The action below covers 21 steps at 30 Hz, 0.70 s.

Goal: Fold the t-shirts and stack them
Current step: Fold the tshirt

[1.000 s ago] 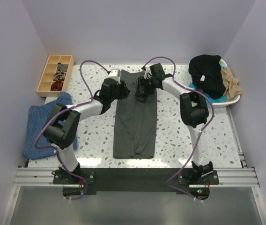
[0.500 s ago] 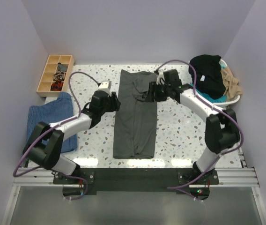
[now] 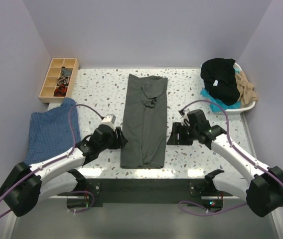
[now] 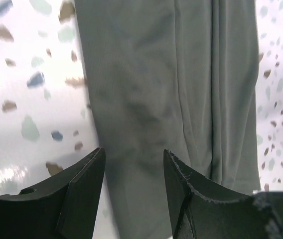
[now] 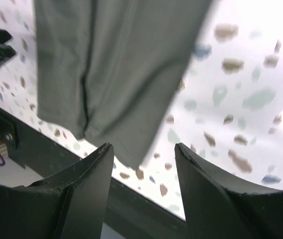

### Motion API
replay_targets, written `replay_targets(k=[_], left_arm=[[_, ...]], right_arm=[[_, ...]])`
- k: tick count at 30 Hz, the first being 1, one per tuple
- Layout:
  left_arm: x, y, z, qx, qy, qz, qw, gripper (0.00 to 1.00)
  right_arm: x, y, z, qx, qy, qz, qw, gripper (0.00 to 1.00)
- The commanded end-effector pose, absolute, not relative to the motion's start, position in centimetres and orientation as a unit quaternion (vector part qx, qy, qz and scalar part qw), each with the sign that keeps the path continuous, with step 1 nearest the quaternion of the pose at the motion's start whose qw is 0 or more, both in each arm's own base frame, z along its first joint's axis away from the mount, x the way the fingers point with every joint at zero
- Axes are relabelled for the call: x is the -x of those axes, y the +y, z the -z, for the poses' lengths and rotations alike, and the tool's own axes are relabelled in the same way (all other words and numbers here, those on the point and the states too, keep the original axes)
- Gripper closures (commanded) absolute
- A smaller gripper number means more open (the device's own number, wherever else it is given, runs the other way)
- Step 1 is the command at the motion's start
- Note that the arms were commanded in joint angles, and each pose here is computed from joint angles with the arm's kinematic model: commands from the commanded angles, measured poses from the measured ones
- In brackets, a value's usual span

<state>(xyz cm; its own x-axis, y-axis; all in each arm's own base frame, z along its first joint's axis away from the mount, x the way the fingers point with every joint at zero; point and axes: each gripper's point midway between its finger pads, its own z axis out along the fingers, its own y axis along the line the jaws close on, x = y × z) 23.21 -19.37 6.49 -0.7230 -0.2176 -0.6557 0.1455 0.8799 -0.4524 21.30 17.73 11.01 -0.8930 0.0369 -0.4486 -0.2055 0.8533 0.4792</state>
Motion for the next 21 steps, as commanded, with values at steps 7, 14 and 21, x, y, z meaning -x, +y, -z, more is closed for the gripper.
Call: replay_targets(k=[7,14,21], left_arm=[[-16.5,-17.2,-1.3,0.049,0.931,0.216,0.289,0.45],[-14.2,-17.8,-0.4,0.051,0.935,0.235,0.259,0.45],[-11.9,-18.8,0.1,0.037,0.938,0.252,0.236,0.46]], right_arm=[[-14.2,17.1,-5.4,-0.022,0.952,-0.268,0.145,0.43],[-13.7,18.2,-3.7,-0.028,0.952,-0.279,0.125,0.43],[-13.5,20.1,-2.0,-0.01,0.955,-0.279,0.103,0.44]])
